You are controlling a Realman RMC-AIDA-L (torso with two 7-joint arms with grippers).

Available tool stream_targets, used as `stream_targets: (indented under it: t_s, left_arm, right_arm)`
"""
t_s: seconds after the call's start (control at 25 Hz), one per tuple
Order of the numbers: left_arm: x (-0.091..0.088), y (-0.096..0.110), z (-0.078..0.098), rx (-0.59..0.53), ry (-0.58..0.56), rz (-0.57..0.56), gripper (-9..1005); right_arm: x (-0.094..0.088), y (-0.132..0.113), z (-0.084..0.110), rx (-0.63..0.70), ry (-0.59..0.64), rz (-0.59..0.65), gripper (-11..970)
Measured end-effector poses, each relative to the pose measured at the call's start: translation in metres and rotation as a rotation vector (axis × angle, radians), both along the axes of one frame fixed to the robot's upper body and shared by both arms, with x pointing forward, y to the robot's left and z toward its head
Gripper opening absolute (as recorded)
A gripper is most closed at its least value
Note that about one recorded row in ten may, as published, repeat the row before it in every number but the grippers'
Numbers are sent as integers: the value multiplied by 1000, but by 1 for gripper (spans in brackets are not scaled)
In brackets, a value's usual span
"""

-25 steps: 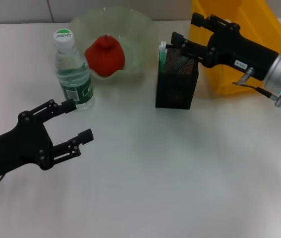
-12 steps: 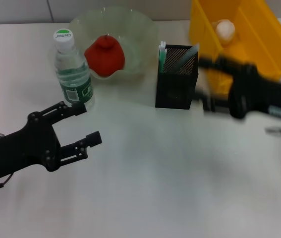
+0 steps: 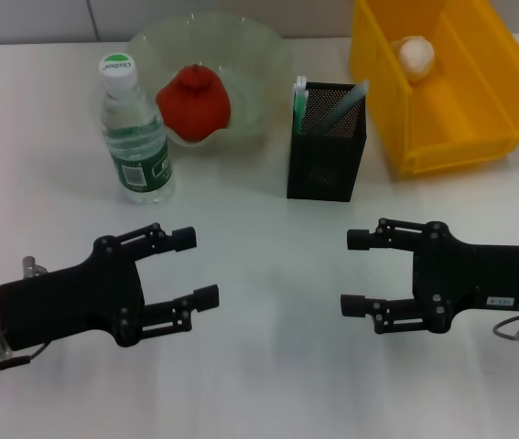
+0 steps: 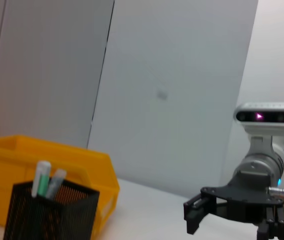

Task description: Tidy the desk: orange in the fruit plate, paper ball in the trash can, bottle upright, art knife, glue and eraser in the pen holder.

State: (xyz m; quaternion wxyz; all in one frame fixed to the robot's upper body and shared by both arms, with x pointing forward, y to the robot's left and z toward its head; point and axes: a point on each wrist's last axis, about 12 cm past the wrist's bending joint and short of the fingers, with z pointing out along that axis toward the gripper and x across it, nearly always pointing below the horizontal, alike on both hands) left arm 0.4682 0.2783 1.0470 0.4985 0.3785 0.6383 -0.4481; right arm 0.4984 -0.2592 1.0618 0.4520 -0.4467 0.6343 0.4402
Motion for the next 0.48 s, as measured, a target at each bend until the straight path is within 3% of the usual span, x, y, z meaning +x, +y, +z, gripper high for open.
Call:
stream_targets:
  t_s: [0.48]
  left_arm:
    - [0, -1, -2, 21, 20, -22, 783]
  right_arm:
    - [-1, 2, -3, -8, -6, -3, 819]
